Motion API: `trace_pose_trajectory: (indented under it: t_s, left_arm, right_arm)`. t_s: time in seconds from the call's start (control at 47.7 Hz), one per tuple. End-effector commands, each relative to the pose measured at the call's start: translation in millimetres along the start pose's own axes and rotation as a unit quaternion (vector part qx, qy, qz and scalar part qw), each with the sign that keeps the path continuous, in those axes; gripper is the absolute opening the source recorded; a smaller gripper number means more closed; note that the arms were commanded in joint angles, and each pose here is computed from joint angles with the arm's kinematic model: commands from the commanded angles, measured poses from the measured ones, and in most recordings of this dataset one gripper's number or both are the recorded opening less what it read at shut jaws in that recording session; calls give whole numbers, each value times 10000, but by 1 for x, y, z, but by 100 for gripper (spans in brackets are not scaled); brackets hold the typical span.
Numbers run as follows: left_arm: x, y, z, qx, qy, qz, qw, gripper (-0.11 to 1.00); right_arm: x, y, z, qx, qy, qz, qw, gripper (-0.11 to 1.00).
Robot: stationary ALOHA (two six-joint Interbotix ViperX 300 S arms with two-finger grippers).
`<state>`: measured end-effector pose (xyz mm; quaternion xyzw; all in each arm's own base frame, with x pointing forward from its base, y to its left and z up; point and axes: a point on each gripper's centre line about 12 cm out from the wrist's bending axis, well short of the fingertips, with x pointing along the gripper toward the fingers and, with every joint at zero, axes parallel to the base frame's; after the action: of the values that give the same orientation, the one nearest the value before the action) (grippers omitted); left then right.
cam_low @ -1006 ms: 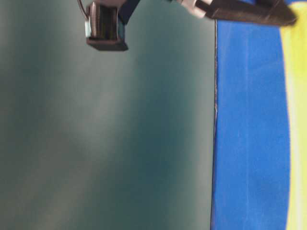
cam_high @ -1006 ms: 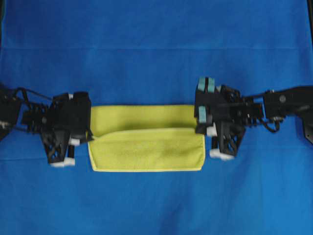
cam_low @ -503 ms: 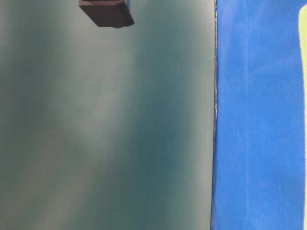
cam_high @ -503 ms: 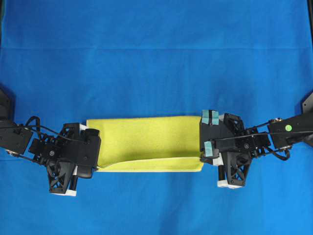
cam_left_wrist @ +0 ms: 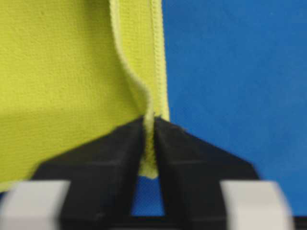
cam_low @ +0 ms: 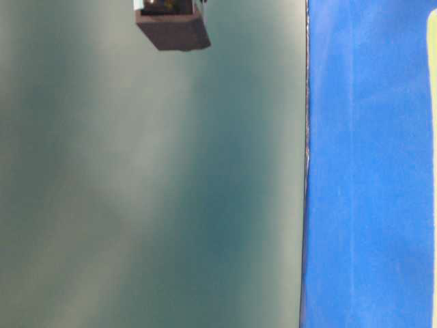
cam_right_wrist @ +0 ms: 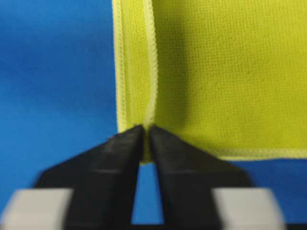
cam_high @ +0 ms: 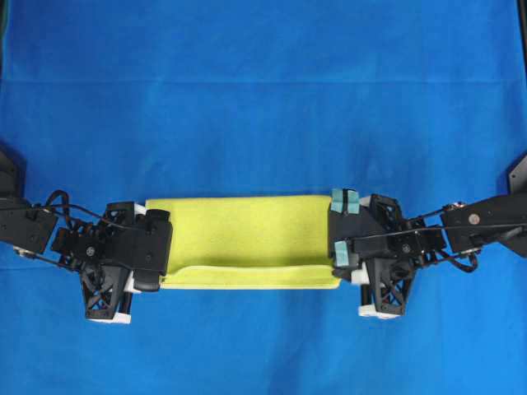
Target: Fold the yellow towel.
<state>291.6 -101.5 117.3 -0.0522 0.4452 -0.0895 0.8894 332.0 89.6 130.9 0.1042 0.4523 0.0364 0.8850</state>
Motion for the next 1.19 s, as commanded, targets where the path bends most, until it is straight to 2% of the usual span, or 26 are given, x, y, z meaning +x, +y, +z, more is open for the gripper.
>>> trace_pose_trajectory:
  t_s: [0.0, 0.063, 0.105, 0.147, 0.21, 0.356, 0.545, 0.88, 1.174]
  left_arm:
    - [-5, -1, 10, -17, -181, -37, 9998, 24]
    - [-8, -2, 12, 13, -225, -49, 9997, 44]
    - [-12, -3, 15, 37, -277, -64, 9996, 58]
    - [-18, -4, 18, 68, -321, -77, 9994, 69]
    - [-27, -3, 22, 74, -391, -82, 9992, 82]
    - [-42, 9, 27, 62, -600, 23, 9982, 78]
    - [-41, 44, 27, -143, -588, 426, 9973, 78]
    - [-18, 70, 12, -147, -149, 723, 9972, 78]
    - [-8, 96, -11, -397, -30, 972, 9945, 78]
  right_arm:
    - [-4, 7, 14, -3, -209, 98, 9997, 36]
    - [-6, 9, 16, -22, -220, 112, 9997, 55]
    - [-10, 11, 18, -34, -245, 132, 9996, 63]
    - [-14, 13, 21, -47, -273, 146, 9995, 64]
    - [-23, 14, 26, -77, -332, 164, 9993, 58]
    - [-39, 2, 35, -131, -525, 36, 9985, 59]
    - [-39, -43, 38, 232, -488, -442, 9976, 59]
    - [-8, -86, 19, 515, -77, -865, 9949, 59]
    - [7, -112, 1, 766, 80, -1048, 9915, 59]
